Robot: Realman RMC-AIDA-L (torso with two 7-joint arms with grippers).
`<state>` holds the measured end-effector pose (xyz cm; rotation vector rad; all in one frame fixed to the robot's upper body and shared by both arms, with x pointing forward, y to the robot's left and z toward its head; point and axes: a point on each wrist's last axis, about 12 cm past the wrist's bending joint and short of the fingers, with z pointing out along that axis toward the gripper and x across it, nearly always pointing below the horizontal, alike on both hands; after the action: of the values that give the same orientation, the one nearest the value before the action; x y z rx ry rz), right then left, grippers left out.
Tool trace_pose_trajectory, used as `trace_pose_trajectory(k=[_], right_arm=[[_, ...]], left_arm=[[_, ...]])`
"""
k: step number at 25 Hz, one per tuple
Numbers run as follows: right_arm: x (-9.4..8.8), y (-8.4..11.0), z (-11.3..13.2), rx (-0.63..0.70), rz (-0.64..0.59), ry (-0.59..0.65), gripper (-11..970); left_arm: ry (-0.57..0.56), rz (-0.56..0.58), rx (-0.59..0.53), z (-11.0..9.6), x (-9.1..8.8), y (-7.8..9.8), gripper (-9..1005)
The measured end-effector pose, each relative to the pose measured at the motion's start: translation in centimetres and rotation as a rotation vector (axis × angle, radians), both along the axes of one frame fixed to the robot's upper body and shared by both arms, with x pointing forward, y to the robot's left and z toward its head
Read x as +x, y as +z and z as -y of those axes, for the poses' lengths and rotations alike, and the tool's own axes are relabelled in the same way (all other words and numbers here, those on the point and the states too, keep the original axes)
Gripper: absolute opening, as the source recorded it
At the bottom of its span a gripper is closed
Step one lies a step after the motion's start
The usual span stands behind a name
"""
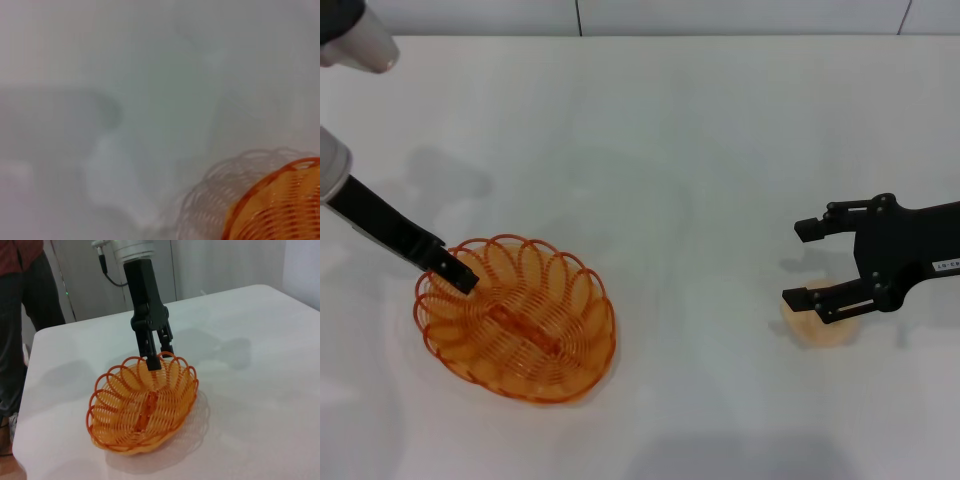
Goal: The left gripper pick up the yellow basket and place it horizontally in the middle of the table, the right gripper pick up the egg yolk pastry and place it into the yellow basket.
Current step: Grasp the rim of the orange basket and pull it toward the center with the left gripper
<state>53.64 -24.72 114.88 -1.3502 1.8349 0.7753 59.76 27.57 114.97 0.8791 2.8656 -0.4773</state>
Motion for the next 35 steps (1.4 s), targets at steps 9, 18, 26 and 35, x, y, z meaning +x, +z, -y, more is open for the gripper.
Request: trace_pose_trajectory(k=[9,18,26,35], right_arm=[[0.0,0.0,0.1,0.0,-0.001,-0.002,845],[-0.1,-0.1,0.1,0.0,-0.004,-0.004,846],[-0.2,-0.1,0.1,0.001,-0.009,0.004,846],[-0.3,-0.1,0.1,0.003,-0.013,0.011,845]], left_arm=[[-0.011,-0.021,0.018,0.4,0.1,-0.6,572],[-0.012,-0.028,0.024,0.5,0.0,-1.0,514],[-0.022,-0.049,0.029,0.9,-0.1,-1.6,491],[-0.025,-0.05,0.03,1.2,-0.1,-1.6,456]])
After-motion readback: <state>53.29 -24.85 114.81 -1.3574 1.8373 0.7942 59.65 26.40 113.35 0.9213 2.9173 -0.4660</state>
